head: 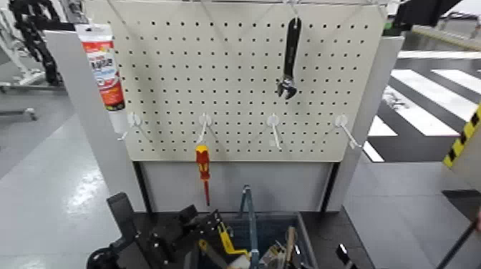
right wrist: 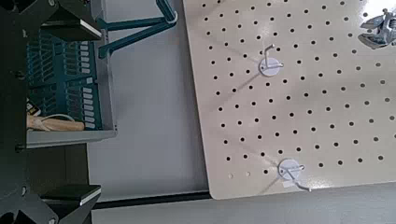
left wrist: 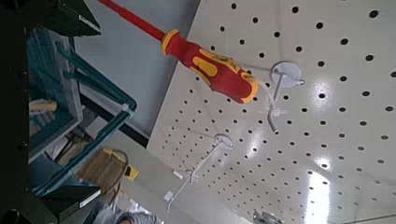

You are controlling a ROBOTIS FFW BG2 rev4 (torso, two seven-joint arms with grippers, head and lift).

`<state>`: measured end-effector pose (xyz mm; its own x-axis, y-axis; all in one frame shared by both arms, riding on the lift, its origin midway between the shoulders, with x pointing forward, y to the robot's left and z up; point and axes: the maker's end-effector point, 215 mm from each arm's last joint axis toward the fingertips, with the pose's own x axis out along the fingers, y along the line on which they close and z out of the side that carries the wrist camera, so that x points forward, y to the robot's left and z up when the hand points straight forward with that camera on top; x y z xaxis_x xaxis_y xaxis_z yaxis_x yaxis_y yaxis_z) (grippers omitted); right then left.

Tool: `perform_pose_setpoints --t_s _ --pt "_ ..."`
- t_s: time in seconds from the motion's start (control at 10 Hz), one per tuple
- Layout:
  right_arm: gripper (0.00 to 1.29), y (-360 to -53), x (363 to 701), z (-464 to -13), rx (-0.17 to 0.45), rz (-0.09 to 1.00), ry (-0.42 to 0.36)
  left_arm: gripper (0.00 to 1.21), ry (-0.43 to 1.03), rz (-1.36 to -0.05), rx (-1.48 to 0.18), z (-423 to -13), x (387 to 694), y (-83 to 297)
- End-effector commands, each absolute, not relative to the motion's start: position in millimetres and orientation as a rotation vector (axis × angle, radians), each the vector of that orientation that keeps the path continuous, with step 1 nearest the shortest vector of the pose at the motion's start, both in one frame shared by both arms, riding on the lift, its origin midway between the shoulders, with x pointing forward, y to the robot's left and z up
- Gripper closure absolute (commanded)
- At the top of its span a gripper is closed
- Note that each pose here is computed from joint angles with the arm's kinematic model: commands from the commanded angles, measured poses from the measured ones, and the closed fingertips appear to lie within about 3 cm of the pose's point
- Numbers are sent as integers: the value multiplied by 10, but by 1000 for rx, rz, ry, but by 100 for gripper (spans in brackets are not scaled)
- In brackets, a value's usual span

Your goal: Grasp the handle of the crate.

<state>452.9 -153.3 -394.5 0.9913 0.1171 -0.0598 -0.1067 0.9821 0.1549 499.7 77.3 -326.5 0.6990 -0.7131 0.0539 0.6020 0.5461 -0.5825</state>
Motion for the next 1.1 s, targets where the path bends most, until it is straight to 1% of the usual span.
perform_pose_setpoints --t_s 0.1,0.3,0.4,0.6,0.9,1.1 --pt "15 -1524 4534 -3944 151 115 69 10 295 -879 -780 -3243 4929 610" --pt "15 -1521 4529 -3951 154 114 71 10 361 -924 -915 -3227 4863 474" --pt "15 -1521 4529 -3951 154 114 71 10 388 -949 -932 -3184 4864 414" --pt "15 -1518 4529 -3950 156 113 71 10 432 -978 -1026 -3130 4878 300" --pt "15 -1515 4531 -3939 161 112 68 10 553 -998 -1172 -3192 4812 153" --pt "15 -1506 4527 -3950 164 112 70 11 599 -1026 -1219 -3214 4817 56"
